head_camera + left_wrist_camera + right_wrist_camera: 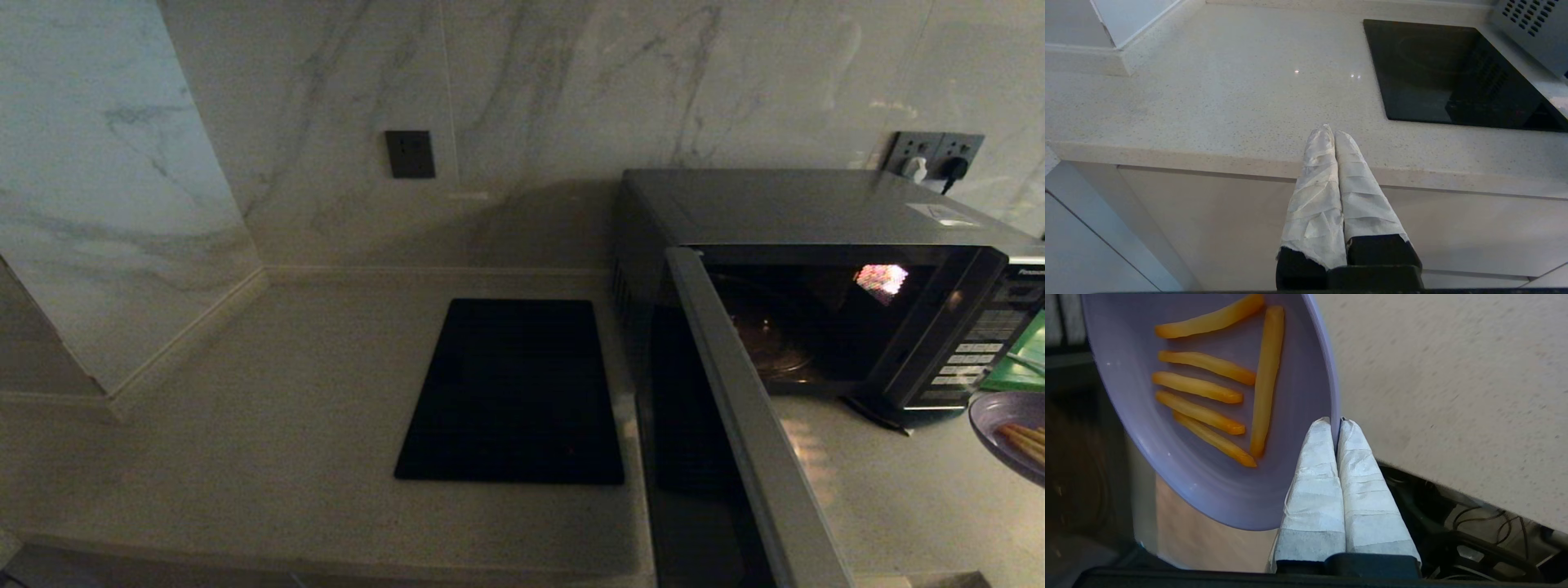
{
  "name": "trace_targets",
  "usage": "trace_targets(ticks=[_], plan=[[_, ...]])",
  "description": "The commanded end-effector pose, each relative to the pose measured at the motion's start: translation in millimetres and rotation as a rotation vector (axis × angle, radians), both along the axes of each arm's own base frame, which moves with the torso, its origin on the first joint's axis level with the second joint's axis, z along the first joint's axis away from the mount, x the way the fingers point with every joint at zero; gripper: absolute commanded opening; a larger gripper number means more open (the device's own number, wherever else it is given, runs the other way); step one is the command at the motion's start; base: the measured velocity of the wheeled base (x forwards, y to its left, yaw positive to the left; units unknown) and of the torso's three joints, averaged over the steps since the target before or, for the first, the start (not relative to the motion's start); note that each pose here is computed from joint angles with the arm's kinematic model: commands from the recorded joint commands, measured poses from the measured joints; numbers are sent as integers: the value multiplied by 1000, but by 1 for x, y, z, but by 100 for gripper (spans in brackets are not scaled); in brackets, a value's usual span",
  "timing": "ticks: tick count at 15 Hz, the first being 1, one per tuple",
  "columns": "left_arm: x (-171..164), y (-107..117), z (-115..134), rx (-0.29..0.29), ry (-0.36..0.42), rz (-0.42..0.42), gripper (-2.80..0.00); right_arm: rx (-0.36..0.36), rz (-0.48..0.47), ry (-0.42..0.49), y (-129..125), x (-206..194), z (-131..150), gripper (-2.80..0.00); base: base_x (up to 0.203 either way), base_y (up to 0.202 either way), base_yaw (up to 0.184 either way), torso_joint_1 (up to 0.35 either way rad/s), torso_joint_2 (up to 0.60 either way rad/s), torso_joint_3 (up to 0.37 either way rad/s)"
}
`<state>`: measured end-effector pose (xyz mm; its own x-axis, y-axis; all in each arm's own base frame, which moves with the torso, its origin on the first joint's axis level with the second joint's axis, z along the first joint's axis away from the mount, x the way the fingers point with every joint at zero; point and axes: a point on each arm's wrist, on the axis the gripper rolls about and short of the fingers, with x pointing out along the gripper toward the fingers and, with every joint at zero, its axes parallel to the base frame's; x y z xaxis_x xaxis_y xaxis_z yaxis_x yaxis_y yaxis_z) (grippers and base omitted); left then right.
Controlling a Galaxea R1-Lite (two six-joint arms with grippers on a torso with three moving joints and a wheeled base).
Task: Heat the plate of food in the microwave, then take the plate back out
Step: Put the plate in the microwave oven
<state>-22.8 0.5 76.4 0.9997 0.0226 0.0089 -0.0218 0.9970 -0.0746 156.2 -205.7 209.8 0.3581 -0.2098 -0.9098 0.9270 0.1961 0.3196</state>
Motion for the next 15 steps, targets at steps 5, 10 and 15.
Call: trace_targets(ticks=[5,10,15], plan=[[0,0,0,-1,1,0,-280,28,125,-23,41,1,13,-280,0,0,0,0,0,0],[0,0,0,-1,0,0,-280,55,220,-34,62,8,16,-280,0,0,0,0,0,0],[0,0,0,-1,1,0,-280,65,327,-50,83,17,20,-280,0,0,0,0,0,0]])
